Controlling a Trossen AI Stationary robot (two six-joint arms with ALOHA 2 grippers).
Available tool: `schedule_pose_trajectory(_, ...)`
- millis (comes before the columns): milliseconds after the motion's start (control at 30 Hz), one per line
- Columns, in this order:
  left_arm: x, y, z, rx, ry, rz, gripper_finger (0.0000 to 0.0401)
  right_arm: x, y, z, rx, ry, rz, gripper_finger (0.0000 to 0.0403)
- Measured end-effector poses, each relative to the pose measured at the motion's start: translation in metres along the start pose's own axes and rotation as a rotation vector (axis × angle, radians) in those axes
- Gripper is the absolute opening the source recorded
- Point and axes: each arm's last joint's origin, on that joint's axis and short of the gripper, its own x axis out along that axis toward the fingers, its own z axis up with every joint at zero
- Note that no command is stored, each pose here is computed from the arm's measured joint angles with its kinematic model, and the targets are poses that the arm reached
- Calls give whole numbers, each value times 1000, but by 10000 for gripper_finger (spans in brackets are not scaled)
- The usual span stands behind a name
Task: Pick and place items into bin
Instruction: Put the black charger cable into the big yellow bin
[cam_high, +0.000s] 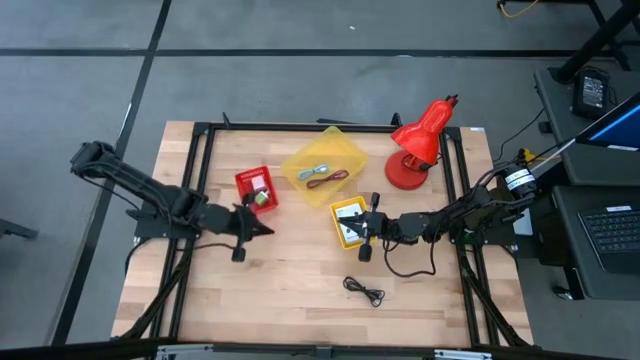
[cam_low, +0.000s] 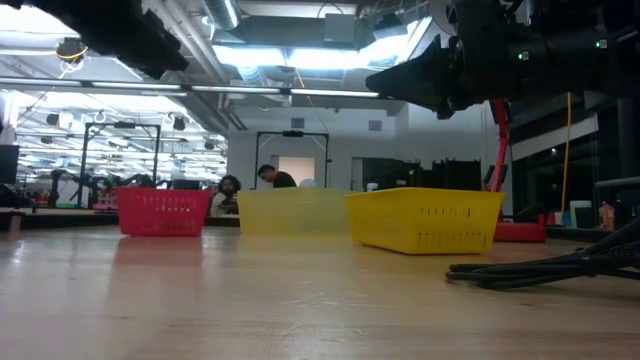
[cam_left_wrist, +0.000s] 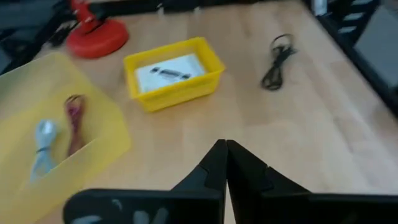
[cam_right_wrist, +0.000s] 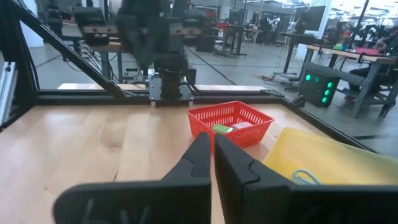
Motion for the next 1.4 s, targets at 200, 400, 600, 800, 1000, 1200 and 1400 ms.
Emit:
schedule_pose_trajectory(200, 1, -19, -10, 63, -156, -145, 2, 0, 2, 0, 7, -3, 48, 5)
schedule_pose_trajectory(400, 1, -25, -18, 111, -217, -110, 3, 3, 18, 4, -26, 46, 109, 5)
schedule_pose_trajectory(600, 2, -24, -23, 159, -225, -76, 3, 15, 47, 15, -79, 232, 171, 2)
schedule_pose_trajectory(800, 2, -24, -22, 206, -236, -71, 2, 24, 70, 46, -66, 591, 145, 1)
schedule_pose_trajectory(1000, 2, -24, -22, 236, -237, -67, 2, 19, 83, 96, 82, 748, 77, 5)
schedule_pose_trajectory(1200, 2, -24, -21, 253, -247, -62, 3, 8, 103, 126, 146, 727, 149, 1)
schedule_pose_trajectory(1400, 2, -24, -21, 235, -250, -64, 3, -13, 118, 123, 254, 813, 109, 0)
